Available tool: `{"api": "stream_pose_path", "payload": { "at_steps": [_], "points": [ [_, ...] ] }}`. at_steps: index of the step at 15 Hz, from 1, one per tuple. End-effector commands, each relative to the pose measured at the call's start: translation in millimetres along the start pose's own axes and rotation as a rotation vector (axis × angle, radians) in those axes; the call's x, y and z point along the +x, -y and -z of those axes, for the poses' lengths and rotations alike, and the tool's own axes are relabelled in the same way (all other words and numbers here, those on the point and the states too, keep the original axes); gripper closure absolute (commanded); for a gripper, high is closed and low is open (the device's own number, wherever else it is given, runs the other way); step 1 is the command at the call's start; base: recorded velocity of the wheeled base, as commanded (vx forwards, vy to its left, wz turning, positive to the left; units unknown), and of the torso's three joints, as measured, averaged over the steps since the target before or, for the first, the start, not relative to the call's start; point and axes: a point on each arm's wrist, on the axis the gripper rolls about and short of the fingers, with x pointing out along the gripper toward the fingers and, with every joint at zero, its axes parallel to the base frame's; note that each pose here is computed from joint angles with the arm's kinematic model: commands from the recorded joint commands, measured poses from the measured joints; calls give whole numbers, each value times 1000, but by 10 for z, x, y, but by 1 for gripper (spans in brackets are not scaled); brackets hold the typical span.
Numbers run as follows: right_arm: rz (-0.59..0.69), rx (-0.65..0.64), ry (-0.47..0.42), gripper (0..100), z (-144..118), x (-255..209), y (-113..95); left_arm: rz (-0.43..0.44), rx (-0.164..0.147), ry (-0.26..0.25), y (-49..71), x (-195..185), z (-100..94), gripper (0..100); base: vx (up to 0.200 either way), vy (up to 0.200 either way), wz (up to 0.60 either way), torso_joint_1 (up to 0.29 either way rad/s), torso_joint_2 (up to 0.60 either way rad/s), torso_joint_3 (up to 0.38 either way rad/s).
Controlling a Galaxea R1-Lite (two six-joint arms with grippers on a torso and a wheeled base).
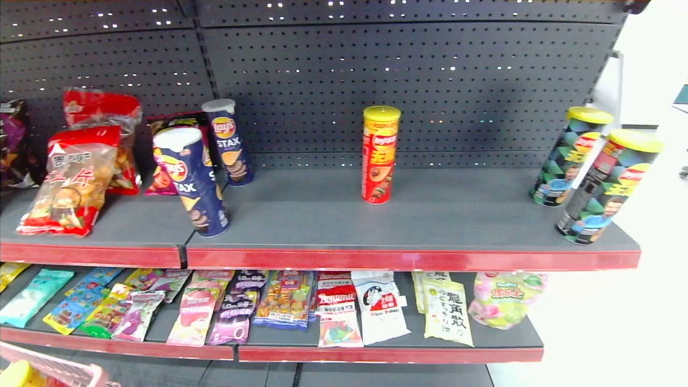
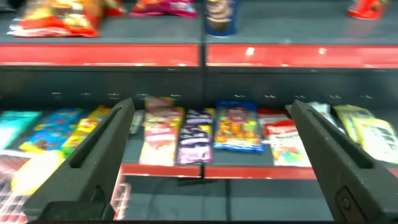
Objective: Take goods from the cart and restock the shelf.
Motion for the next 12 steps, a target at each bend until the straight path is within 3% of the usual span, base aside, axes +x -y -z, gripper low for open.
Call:
{"api": "stream_pose_path", "payload": {
  "at_steps": [1, 12],
  "points": [
    [0, 1, 0, 0, -2, 0, 0, 0, 0, -1, 0, 1, 0, 0, 0, 0, 600, 7, 7, -2],
    [0, 1, 0, 0, -2, 0, 0, -2, 0, -1, 0, 1, 0, 0, 0, 0, 600, 3, 1, 3]
  ]
}}
